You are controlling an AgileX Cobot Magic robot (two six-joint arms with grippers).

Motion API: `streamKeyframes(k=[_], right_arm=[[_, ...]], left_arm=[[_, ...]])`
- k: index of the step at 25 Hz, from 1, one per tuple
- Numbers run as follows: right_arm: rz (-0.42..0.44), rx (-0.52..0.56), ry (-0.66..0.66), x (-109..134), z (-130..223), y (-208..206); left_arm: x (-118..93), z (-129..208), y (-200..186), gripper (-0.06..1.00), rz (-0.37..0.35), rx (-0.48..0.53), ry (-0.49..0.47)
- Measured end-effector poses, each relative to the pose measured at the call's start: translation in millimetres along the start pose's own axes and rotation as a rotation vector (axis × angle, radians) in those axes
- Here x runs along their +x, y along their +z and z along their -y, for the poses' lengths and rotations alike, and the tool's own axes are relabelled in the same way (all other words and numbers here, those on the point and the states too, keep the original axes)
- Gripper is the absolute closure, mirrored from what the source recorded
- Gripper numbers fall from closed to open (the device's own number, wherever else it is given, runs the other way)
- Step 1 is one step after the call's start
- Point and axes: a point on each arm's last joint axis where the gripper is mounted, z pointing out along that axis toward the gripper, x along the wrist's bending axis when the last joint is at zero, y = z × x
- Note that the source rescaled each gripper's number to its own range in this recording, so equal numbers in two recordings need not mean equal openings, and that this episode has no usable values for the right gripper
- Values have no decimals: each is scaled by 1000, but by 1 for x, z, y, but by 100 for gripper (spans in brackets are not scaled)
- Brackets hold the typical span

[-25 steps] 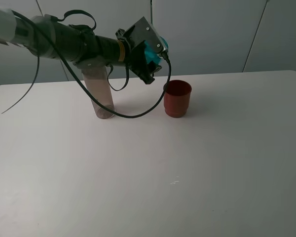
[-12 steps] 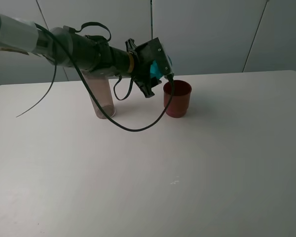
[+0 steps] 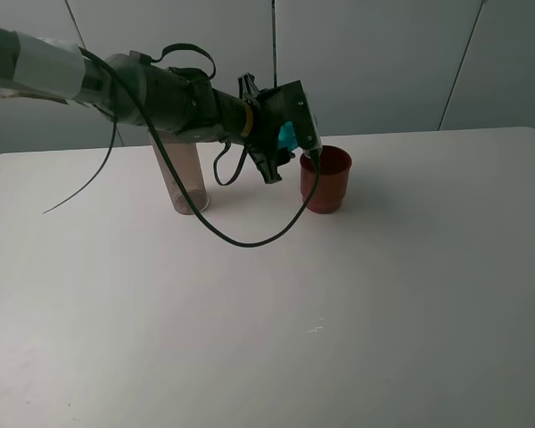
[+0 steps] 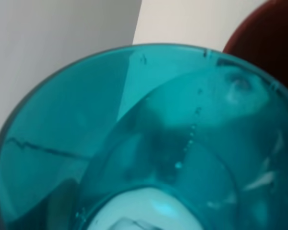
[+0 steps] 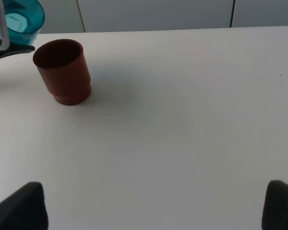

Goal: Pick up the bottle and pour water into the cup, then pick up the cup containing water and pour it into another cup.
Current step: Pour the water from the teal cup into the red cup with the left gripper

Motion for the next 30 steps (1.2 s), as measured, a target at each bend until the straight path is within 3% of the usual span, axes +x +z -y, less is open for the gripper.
streamKeyframes(k=[14,22,30], right_arm=[[0,0,0,0,0,0],[0,0,0,0,0,0],[0,0,0,0,0,0]], left_arm=[[-2,-3,0,77,2,0,99],[17,-17,-3,77,-57,-14,116],[21,-18,-3,77,-71,4,214]])
